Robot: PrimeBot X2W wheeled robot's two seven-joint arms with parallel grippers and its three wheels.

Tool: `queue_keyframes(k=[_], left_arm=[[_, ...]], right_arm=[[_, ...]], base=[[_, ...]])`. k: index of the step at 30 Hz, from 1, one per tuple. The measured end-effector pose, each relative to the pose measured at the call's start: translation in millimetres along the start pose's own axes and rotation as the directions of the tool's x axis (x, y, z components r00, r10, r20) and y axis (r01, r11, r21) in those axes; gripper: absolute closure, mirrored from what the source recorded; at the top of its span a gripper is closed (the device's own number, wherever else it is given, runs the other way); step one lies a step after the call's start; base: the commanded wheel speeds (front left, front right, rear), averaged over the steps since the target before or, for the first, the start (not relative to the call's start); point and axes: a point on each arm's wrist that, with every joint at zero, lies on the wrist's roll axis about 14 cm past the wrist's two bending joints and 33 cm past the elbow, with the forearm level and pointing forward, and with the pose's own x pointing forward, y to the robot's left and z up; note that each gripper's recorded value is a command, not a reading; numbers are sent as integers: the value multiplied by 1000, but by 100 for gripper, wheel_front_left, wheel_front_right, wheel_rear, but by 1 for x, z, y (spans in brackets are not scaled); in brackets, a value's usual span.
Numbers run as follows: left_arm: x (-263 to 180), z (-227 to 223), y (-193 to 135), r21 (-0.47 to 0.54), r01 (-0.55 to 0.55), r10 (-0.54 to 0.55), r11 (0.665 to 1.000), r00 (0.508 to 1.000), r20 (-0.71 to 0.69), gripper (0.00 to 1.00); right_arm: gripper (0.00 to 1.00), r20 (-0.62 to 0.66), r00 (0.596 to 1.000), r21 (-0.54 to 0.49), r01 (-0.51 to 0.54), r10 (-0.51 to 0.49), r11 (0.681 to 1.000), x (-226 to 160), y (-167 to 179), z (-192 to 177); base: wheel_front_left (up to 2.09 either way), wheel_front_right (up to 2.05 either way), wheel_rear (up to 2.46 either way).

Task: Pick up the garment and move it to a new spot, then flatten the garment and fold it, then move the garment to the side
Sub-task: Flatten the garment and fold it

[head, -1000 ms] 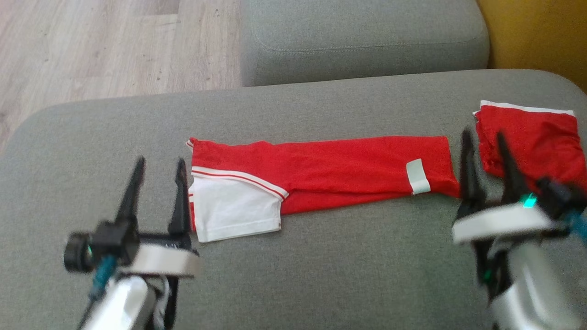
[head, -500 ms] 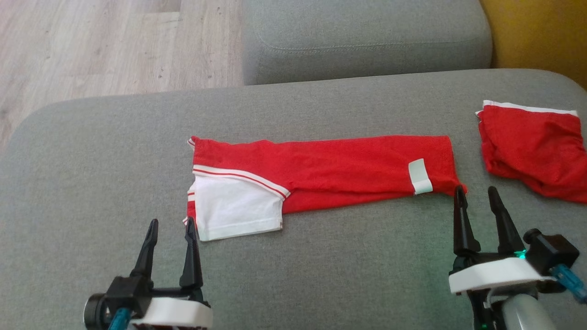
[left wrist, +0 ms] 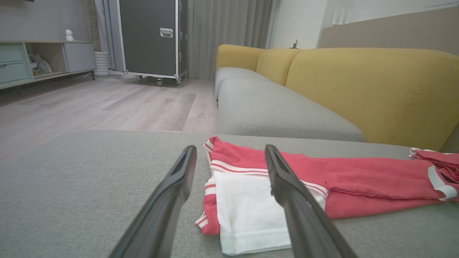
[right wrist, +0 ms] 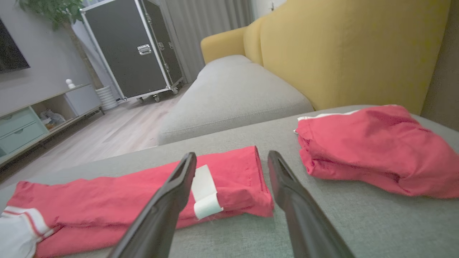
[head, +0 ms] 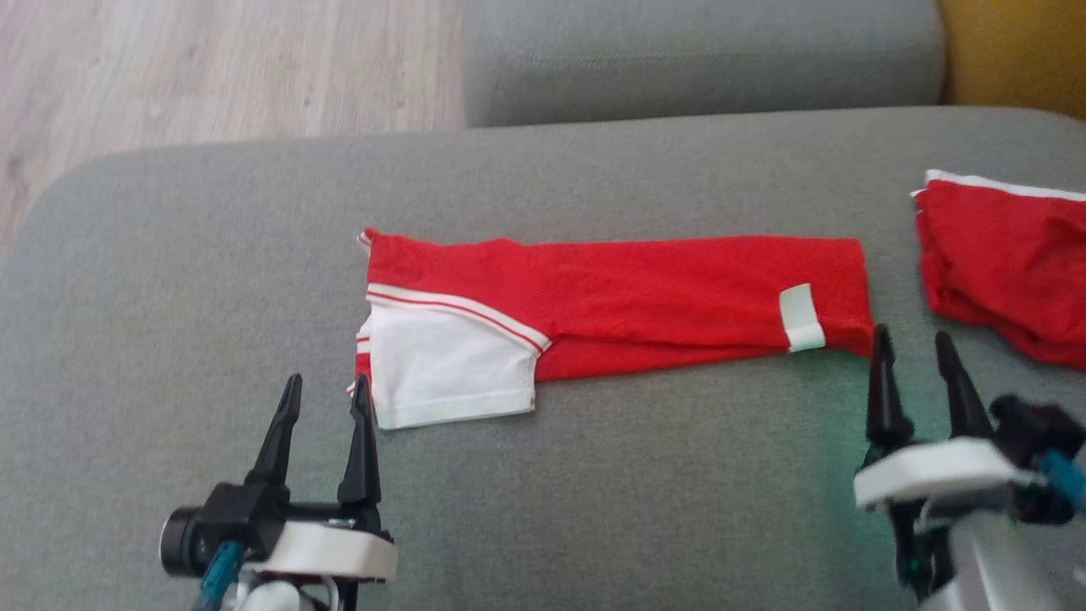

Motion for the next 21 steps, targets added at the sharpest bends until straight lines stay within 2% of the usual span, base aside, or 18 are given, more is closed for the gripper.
queue_keyframes(k=[7, 11, 21], left_arm=[[8, -8, 6, 9, -6, 6, 1000, 1000, -25, 0], [15, -10, 10, 18, -9, 10, 1000, 999, -34, 0], [22, -16, 17, 24, -30, 32, 999, 998, -51, 0]], right_arm=[[0, -126, 988, 61, 100, -92, 993, 41, -23, -23], [0, -208, 970, 48, 142, -129, 989, 59, -31, -43], [0, -394, 910, 26, 155, -132, 988, 70, -24, -91]], base=[[0, 0, 0], [0, 0, 0], [0, 0, 0]])
